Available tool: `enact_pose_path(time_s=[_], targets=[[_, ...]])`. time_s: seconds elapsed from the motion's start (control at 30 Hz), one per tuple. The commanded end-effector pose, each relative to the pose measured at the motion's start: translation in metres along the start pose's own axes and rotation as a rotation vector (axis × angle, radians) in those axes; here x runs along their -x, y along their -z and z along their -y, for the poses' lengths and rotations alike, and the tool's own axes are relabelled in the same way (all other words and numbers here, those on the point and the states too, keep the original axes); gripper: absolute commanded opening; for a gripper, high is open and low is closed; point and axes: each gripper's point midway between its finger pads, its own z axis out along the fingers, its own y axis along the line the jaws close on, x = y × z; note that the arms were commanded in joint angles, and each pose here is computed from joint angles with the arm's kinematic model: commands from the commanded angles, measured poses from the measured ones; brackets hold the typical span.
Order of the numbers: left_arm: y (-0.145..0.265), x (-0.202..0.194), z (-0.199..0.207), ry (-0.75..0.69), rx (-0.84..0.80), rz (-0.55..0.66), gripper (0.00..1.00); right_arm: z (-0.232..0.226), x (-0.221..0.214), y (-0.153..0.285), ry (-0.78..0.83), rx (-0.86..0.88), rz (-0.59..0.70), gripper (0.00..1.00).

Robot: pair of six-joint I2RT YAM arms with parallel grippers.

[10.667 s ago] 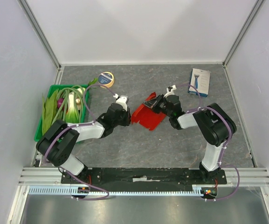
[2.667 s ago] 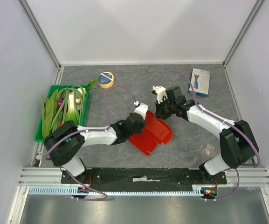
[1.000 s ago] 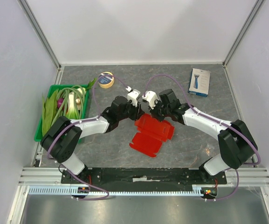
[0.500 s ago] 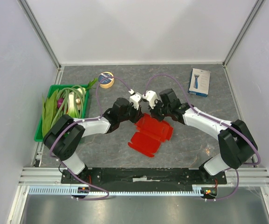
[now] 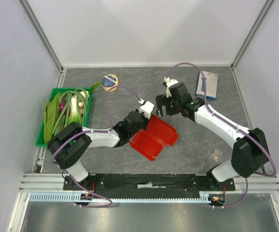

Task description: Fold the paper box

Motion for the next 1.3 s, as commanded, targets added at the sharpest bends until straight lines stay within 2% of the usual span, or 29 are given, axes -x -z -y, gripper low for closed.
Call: enact_pose_path(time_s=[0.0,0.07,0.1,0.2,0.23,0.27,0.3,0.33,0.37,0.4,0.5,0.63,0.77,1.03,1.07,1.27], targets=[[0.004,0.023,-0.024,0.023,0.167,0.105,0.02,0.019,0.035,0.040,-0.430,-0.059,0.011,0.98],[0.006,0.022,-0.028,0.039,0.191,0.102,0.02,0.020,0.028,0.046,-0.573,-0.021,0.027,0.98],[0.007,0.021,-0.027,0.055,0.193,0.099,0.02,0.018,0.045,0.061,-0.603,0.018,0.118,0.97],[0.010,0.019,-0.033,0.096,0.235,0.091,0.02,0.010,0.054,0.074,-0.761,0.083,0.206,0.98],[0.011,0.019,-0.035,0.111,0.247,0.093,0.02,0.003,0.056,0.074,-0.833,0.129,0.214,0.96],[0.012,0.018,-0.038,0.125,0.269,0.095,0.02,-0.009,0.037,0.065,-0.897,0.172,0.168,0.90],[0.013,0.020,-0.038,0.154,0.278,0.104,0.02,-0.021,0.057,0.069,-1.047,0.269,0.230,0.86],[0.014,0.021,-0.040,0.169,0.294,0.109,0.02,-0.026,0.056,0.067,-1.117,0.296,0.237,0.84],[0.016,0.021,-0.044,0.184,0.328,0.115,0.02,-0.034,0.048,0.061,-1.175,0.326,0.245,0.78],[0.017,0.021,-0.046,0.217,0.350,0.124,0.02,-0.039,0.052,0.061,-1.310,0.359,0.241,0.76],[0.018,0.025,-0.051,0.252,0.393,0.158,0.02,-0.043,0.052,0.052,-1.424,0.335,0.262,0.77],[0.021,0.032,-0.051,0.277,0.396,0.198,0.02,-0.038,0.057,0.038,-1.544,0.309,0.286,0.76],[0.025,0.033,-0.052,0.275,0.402,0.209,0.02,-0.040,0.046,0.013,-1.643,0.269,0.233,0.68],[0.033,0.041,-0.057,0.262,0.426,0.261,0.02,-0.037,0.042,-0.009,-1.693,0.201,0.238,0.61],[0.033,0.041,-0.057,0.259,0.426,0.267,0.02,-0.036,0.041,-0.012,-1.695,0.193,0.243,0.54],[0.034,0.041,-0.056,0.244,0.416,0.278,0.02,-0.040,0.041,-0.025,-1.713,0.191,0.229,0.41]])
